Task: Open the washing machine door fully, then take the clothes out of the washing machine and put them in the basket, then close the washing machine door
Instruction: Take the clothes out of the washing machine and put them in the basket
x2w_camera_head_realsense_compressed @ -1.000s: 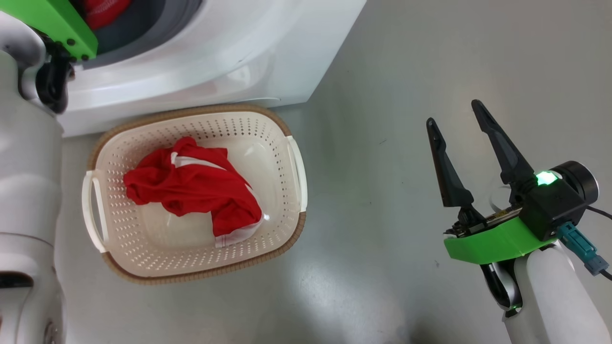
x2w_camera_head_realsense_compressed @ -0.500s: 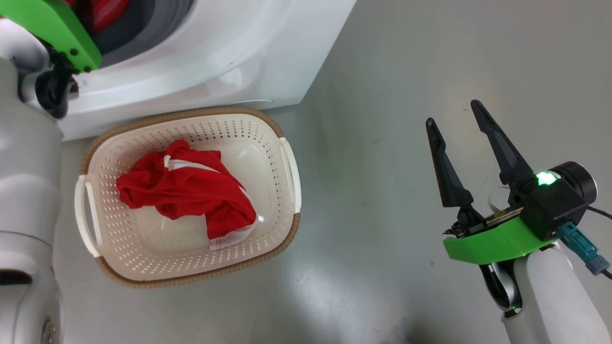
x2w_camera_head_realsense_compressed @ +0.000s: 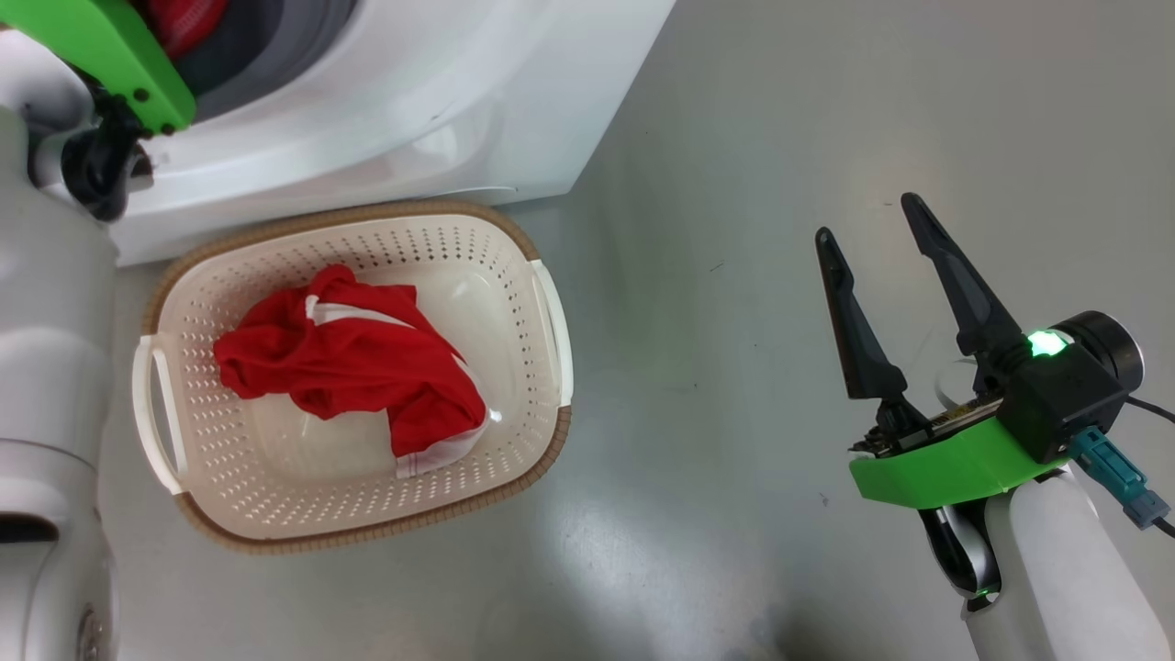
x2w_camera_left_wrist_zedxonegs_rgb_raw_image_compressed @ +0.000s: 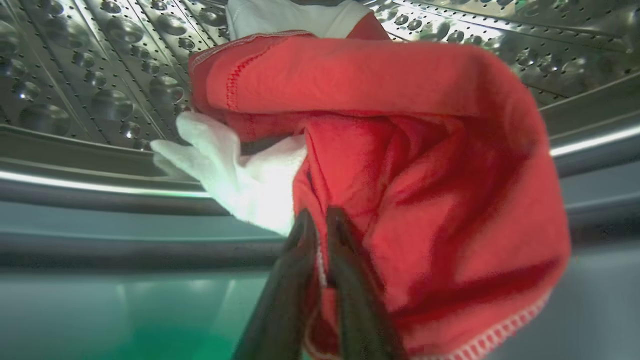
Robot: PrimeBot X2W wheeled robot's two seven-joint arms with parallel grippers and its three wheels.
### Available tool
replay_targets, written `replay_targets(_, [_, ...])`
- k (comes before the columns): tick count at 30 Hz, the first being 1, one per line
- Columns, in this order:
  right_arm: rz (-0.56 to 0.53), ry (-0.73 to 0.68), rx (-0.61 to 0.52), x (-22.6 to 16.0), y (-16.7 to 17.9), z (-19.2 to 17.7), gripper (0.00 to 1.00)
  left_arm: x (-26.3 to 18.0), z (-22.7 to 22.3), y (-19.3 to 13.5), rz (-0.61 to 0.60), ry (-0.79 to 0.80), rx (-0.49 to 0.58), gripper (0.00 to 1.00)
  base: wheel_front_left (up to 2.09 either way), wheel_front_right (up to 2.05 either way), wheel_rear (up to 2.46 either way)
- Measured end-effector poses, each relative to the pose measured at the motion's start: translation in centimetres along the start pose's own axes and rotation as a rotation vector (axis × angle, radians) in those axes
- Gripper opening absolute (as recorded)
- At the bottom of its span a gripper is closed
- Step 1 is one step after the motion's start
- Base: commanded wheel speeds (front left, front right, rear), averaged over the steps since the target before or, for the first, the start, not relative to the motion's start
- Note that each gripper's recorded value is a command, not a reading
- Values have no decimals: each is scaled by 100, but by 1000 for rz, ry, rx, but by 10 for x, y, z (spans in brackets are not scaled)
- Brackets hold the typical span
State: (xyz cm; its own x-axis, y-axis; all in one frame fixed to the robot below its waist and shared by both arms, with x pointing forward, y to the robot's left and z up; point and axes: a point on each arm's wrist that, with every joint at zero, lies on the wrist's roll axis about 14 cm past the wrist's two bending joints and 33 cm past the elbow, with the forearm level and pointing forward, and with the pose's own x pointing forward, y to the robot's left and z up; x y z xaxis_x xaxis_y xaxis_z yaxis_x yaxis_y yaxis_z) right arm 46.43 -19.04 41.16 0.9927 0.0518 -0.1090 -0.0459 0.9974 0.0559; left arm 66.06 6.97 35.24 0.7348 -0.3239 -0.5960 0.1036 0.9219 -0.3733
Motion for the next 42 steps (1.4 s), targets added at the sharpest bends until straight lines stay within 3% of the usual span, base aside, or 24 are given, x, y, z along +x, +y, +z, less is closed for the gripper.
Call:
replay_targets(9, [1, 7, 29, 2, 2, -4, 100, -1, 14, -4, -19, -89, 2, 0, 0, 0, 0])
replay_targets(22, [29, 8, 46, 8, 13, -8, 100, -25, 60, 0, -21, -431, 85, 0, 0, 0, 0])
replay_targets(42, [71, -64, 54, 8, 29, 22, 100, -92, 75, -6, -17, -657, 196, 0, 0, 0, 0])
